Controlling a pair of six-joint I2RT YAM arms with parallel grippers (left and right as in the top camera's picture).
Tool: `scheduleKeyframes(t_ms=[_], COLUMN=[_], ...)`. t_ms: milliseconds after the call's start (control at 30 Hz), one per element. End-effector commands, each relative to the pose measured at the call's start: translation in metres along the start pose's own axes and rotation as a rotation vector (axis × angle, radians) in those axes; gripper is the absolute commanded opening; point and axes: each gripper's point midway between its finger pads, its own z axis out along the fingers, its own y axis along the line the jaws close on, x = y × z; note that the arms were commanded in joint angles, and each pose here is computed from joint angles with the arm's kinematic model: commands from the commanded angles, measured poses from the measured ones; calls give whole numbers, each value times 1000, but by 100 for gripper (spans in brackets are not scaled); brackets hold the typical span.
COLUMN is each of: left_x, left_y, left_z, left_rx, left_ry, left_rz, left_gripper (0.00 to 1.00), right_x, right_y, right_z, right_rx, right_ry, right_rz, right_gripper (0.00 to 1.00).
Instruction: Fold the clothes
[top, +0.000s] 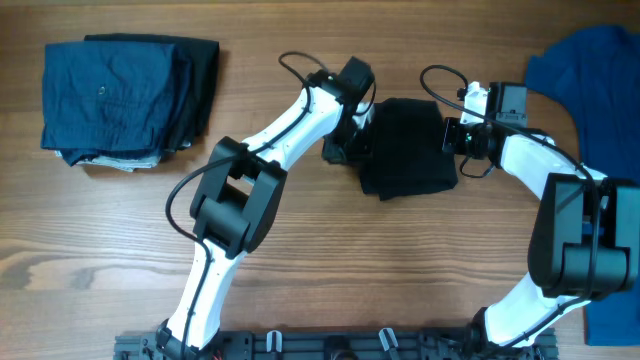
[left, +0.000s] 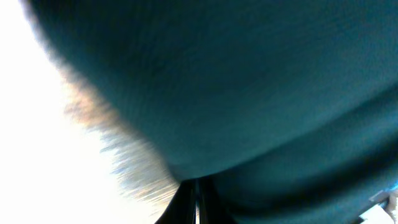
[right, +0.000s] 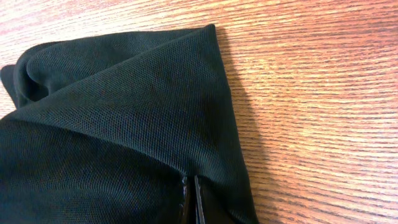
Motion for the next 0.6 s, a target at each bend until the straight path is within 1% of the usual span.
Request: scheduleKeyframes(t_ms=[0,100,167,267,300,367,400,433,467,567], left_x=[10,3,-5,-17,-19,-22,-23,-24,-27,-32], left_y=[7,0,-7,2,5,9,10,10,10,3], left_z=[3,-23,-51,-86,-94,-102,-103,-102,-99,-85], left_rx=[-6,19,37,-23,-39,-55,-52,-48,-42,-22], left_ry=[44,-17,-95,-218,-247,-277,-280,-280,-281,-274], left_rz=[-10,2,-3,-106,-124,-149,-159,-164,-162,-144], left_gripper=[4,4,4,4,7,35,50,59,71,92], right_x=[-16,-32,-44,-47,-46,-39,-35,-28,-22,-8], right_y=[3,13,22,31,34,36,36,35,34,24], right_z=[-16,-36,-59,-82,-89,-97,-98,-98,-96,-90], right_rx=[17,11,8,5,5,6,8,11,14,53], right_ry=[-53,-114,-166,-192,-191,-170,-156,-130,-104,-47], right_rz=[-28,-51,-70,-78,-74,-64,-60,-54,-45,-21], right_gripper=[5,4,5,5,5,7,7,8,8,8])
